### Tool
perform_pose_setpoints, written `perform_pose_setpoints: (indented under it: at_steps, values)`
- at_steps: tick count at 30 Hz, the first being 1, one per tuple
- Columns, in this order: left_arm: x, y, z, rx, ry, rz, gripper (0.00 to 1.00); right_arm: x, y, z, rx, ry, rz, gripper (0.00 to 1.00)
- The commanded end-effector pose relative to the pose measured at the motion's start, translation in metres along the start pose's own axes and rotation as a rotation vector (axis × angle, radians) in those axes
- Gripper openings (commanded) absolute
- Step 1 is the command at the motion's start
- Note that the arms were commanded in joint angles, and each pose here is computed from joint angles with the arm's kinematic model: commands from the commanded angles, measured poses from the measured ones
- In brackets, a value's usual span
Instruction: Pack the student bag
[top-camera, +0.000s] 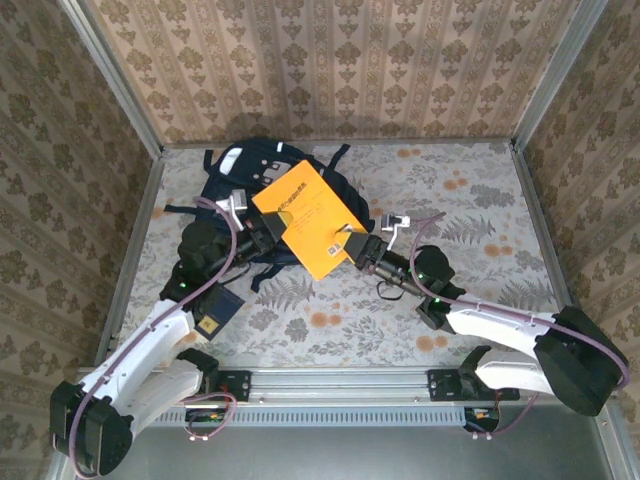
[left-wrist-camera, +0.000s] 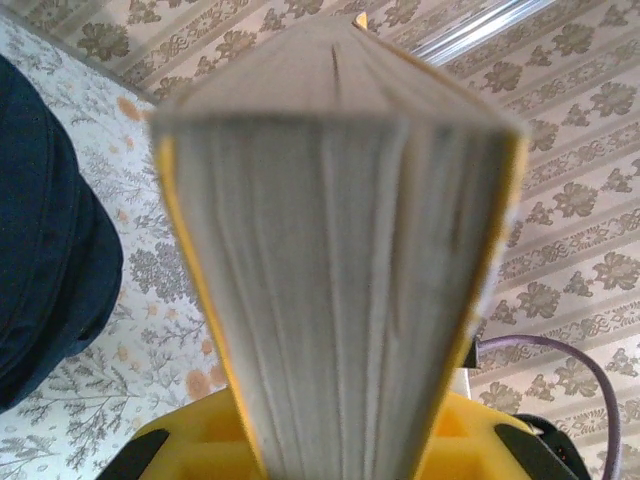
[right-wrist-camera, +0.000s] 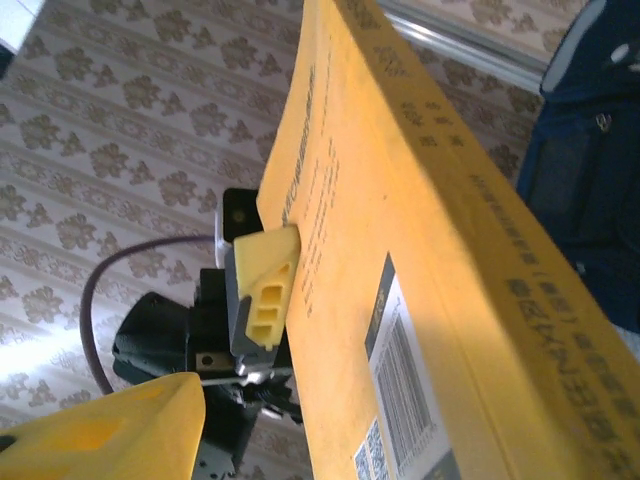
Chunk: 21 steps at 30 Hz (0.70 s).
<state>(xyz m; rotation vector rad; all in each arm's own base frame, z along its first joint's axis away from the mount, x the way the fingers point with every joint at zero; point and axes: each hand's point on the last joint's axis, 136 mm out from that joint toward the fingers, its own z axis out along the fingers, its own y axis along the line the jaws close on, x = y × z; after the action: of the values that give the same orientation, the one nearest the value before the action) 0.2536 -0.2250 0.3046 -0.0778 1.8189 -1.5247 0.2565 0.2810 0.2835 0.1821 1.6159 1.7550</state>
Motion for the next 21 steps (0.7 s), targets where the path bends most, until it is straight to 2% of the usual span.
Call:
perform_pose_setpoints:
  at_steps: [1,6,12,14,17,19,21]
  values:
    - [-0.021,-0.026,-0.007,0.077,-0.120,0.043,0.00,-0.025,0.032,0.006,-0.111,-0.130,0.014,0.61]
    - [-0.015,-0.022,-0.004,0.067,-0.121,0.033,0.00,-0.017,0.028,0.024,-0.113,-0.106,0.031,0.49]
    - [-0.011,-0.016,-0.001,0.054,-0.121,0.017,0.00,-0.016,0.024,0.034,-0.127,-0.111,0.047,0.47]
    - [-0.010,-0.013,0.000,0.048,-0.118,0.014,0.00,-0.016,0.024,0.035,-0.127,-0.112,0.043,0.39]
    - [-0.008,-0.005,0.002,0.022,-0.112,0.003,0.01,-0.018,0.007,0.029,-0.066,-0.140,0.034,0.16]
    - [-0.007,-0.001,0.004,0.008,-0.105,0.003,0.16,-0.023,-0.009,0.017,0.013,-0.185,0.022,0.04]
    - [-0.004,0.005,0.007,-0.018,-0.076,0.024,0.35,-0.029,-0.023,0.004,0.096,-0.214,-0.008,0.00]
